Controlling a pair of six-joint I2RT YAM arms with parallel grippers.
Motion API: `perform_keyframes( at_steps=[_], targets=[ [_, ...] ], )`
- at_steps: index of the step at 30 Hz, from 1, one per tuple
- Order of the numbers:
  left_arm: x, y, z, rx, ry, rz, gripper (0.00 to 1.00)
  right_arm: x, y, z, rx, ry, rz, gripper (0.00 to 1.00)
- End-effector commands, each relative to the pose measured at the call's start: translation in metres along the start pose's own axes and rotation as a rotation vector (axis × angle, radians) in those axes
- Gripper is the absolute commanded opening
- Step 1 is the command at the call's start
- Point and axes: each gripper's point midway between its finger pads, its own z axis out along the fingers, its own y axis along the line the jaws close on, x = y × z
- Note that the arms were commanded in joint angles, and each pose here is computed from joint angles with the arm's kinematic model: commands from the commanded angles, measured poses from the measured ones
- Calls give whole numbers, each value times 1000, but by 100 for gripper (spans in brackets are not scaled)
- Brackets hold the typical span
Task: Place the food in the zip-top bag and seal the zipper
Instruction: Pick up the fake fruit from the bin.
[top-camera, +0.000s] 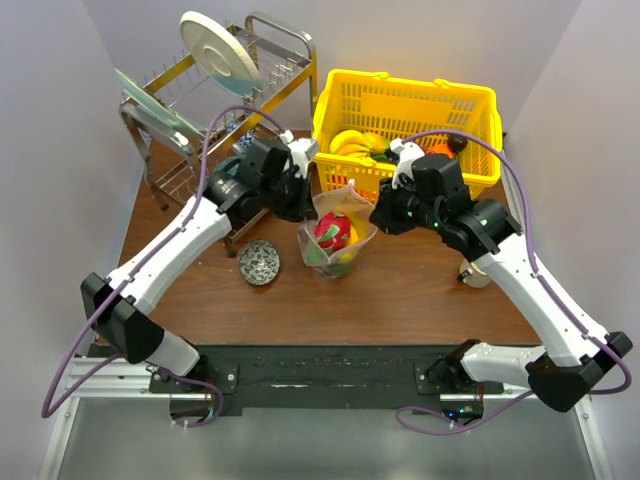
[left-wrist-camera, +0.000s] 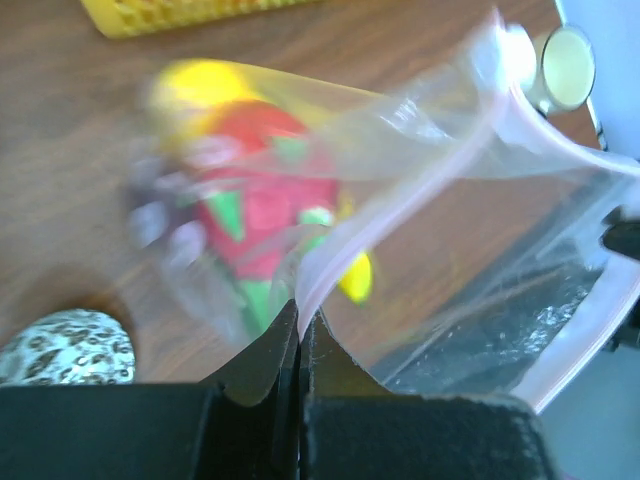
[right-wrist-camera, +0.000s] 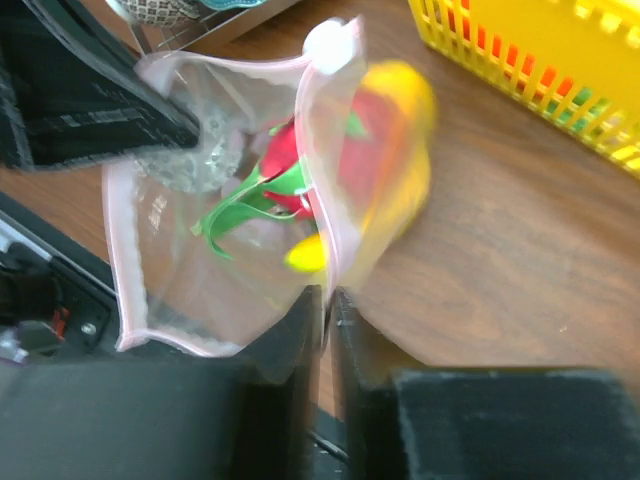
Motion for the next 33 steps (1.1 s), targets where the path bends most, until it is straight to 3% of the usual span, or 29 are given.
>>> perform_keyframes(
  at_steps=[1,2,3,9,16,27,33],
  targets=[
    [-2,-11,17,98,-36,8,0,-23,2,1,-7,-101,-5,37],
    [0,-9,18,93,-36,6,0,-24,1,2,-1,-97,-4,47],
    [-5,-10,17,95,-58,11,0,-28,-1,0,12,-106,-2,49],
    [-15,-8,9,76,-106,25,0,-84,-14,-27,82,-232,-32,49],
    [-17,-10,4,85,-119,41,0,-132,-84,-23,212,-304,50,50],
    [-21,-11,0,81,-122,48,0,-154,-186,62,312,-200,189,52],
    [-19,-11,0,80,-119,43,0,-124,-231,124,360,-69,240,58]
  ],
)
